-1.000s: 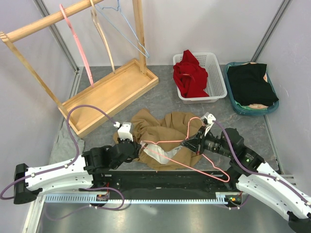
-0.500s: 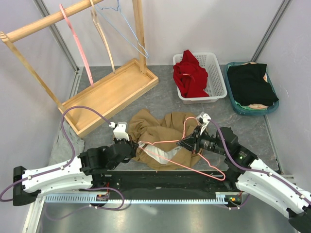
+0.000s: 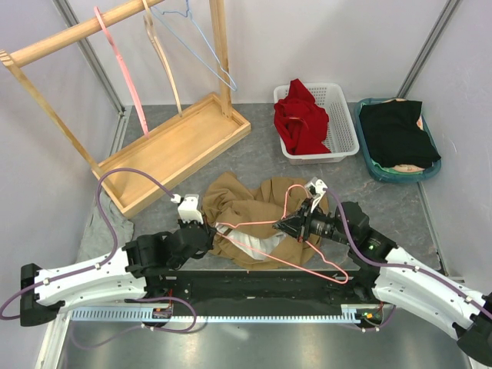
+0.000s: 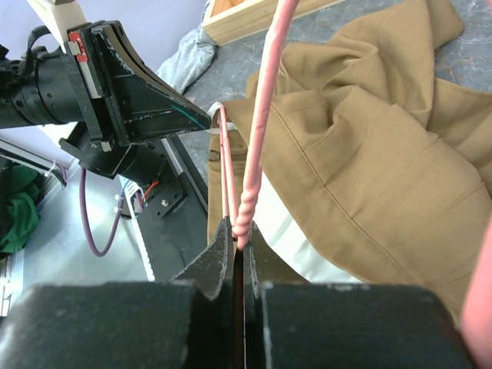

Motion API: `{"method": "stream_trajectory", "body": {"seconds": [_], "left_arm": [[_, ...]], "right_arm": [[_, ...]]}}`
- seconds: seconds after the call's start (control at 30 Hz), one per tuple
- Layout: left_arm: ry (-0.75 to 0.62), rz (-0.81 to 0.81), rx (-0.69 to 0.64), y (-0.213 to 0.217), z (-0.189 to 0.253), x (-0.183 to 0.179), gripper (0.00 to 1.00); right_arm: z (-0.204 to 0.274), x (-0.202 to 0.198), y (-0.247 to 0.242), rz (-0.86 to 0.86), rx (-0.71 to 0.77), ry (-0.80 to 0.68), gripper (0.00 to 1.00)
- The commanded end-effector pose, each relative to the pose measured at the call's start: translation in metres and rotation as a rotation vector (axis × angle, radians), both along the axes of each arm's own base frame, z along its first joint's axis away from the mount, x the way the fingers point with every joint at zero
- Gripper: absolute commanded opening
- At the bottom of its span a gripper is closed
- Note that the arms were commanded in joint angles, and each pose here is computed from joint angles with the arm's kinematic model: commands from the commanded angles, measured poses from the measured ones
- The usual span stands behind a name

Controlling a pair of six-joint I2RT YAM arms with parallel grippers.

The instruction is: Place the skirt on the hanger

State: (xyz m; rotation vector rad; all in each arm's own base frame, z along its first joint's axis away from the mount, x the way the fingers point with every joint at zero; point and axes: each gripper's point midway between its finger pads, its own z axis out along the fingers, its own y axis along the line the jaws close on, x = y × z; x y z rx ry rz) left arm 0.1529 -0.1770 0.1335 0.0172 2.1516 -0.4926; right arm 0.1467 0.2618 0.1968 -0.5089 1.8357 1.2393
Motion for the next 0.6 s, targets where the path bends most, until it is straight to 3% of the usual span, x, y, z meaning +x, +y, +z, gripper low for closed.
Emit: {"method": "stream_trajectory", "body": {"seconds": [0.0, 0.57], "left_arm": [[-0.016, 0.069, -0.048, 0.006, 0.01, 0.006, 0.02], [-0.027, 0.103, -0.08, 0.014, 0.017, 0.007, 0.02]], "right_arm": [[0.024, 0.004, 0.003, -0.021, 0.093, -0.057, 0.0], [0.009, -0.01, 0.012, 0.073, 0.075, -0.036, 0.0]]}}
